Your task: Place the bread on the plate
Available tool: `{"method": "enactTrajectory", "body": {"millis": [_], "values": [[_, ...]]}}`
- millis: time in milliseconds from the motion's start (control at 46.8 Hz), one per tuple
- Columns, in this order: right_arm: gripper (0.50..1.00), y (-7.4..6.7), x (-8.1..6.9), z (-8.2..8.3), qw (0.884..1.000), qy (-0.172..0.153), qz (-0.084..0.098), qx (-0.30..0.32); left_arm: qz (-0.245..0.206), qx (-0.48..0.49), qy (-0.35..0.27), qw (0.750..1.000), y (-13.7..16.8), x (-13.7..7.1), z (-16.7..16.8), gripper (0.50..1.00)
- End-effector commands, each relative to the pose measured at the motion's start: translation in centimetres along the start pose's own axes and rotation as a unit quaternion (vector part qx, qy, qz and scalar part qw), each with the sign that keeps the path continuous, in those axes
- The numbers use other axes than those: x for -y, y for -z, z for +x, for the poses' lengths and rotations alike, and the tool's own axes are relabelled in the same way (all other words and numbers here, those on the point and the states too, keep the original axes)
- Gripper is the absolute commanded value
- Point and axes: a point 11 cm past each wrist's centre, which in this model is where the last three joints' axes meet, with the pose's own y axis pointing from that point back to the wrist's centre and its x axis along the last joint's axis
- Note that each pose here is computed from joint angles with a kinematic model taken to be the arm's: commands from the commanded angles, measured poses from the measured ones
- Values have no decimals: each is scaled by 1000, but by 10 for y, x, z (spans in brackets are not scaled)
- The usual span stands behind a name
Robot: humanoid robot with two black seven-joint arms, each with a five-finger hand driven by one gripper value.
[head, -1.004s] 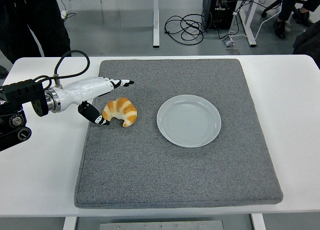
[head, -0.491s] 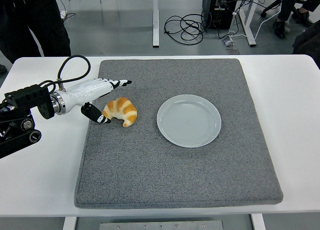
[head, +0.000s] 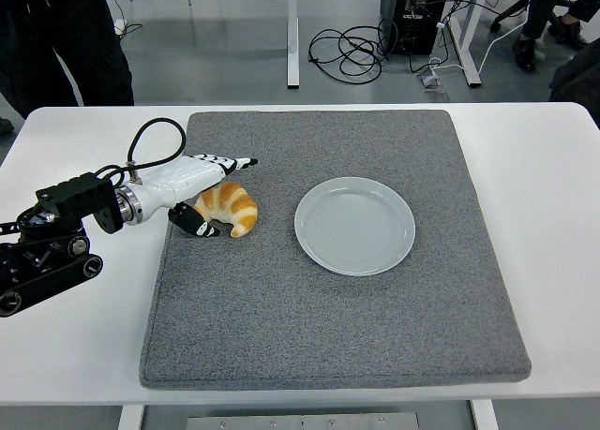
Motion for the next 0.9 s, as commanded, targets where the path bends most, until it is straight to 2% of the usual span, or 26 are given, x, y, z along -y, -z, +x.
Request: {"method": "enactTrajectory", "body": {"millis": [0,641,876], "values": [[1000,0,0,0,1000,0,0,0,3,-1,-1,1000,1,2,-1,972],[1000,1,0,0,1000,0,1,0,14,-3,-9,1000,3,16,-4,971],[1000,0,0,0,1000,0,0,1,17,-7,-4,1000,6,14,-11,939]]}}
